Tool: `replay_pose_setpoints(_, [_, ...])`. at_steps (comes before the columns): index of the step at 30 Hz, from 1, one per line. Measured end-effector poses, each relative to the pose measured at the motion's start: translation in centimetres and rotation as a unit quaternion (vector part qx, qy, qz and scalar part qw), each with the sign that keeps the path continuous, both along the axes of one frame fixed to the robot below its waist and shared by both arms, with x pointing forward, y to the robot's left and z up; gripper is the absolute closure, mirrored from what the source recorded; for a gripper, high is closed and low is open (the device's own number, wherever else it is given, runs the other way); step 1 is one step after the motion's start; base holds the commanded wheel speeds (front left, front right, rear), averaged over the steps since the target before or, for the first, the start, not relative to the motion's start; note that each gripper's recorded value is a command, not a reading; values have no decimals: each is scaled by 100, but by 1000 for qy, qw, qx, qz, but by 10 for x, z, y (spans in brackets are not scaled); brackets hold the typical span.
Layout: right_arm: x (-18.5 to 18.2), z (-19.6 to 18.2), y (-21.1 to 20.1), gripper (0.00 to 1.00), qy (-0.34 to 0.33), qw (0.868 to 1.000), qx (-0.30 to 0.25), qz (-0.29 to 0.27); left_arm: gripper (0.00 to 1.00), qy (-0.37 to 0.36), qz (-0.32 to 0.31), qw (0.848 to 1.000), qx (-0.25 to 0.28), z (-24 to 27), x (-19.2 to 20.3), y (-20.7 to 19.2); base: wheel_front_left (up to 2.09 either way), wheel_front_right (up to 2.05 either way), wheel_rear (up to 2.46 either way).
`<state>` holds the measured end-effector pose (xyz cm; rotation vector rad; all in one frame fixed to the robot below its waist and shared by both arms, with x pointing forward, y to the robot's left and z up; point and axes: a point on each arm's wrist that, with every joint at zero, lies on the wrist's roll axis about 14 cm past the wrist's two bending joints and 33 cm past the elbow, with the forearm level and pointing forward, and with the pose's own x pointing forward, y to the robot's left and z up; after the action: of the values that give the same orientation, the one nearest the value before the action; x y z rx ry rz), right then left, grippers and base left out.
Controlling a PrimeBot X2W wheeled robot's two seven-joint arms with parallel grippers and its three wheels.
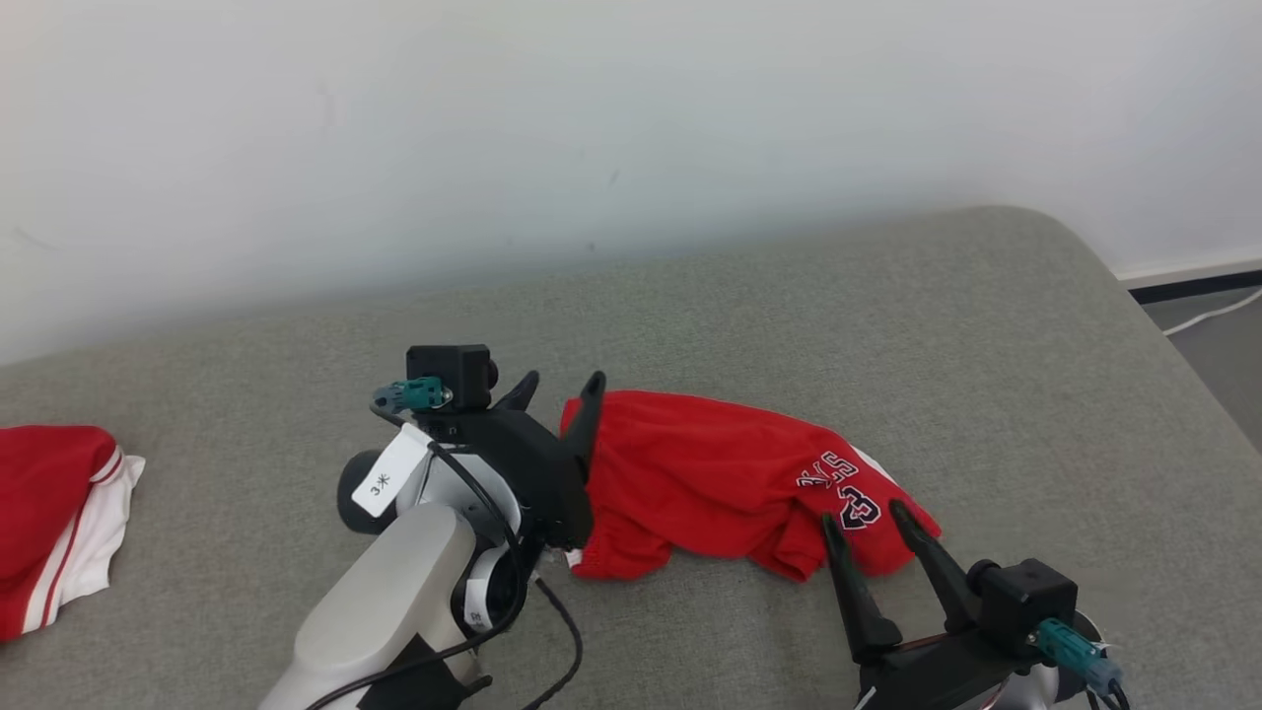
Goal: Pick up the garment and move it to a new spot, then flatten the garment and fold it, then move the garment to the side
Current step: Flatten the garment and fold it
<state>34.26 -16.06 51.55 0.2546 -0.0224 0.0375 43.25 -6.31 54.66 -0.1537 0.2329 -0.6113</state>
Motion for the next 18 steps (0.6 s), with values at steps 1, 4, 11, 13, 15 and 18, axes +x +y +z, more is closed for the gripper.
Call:
replay_pose_setpoints(1, [1,1,4,0,-1,1000,1,5,0,2,7,1000,5,-2,1,5,0,0,0])
replay_pose_setpoints(4, [1,3,14,0,-4,1000,5,17,0,6,23,1000,21,-10,7,19,0,0,0])
replay_pose_setpoints(11, [-6,-1,9,0,4,1000,8,7,0,26,24,997,61,-35,12,24,0,0,0])
replay_pose_setpoints(13, [-9,-3,5,0,7,1000,8,0,0,34,21,997,68,-42,13,22,0,0,0])
replay_pose_setpoints(15, [-11,-5,0,0,10,1000,9,-7,0,43,22,996,74,-49,16,22,0,0,0])
replay_pose_setpoints(18, [-15,-7,-4,0,15,1000,9,-14,0,51,24,995,79,-55,19,22,0,0,0])
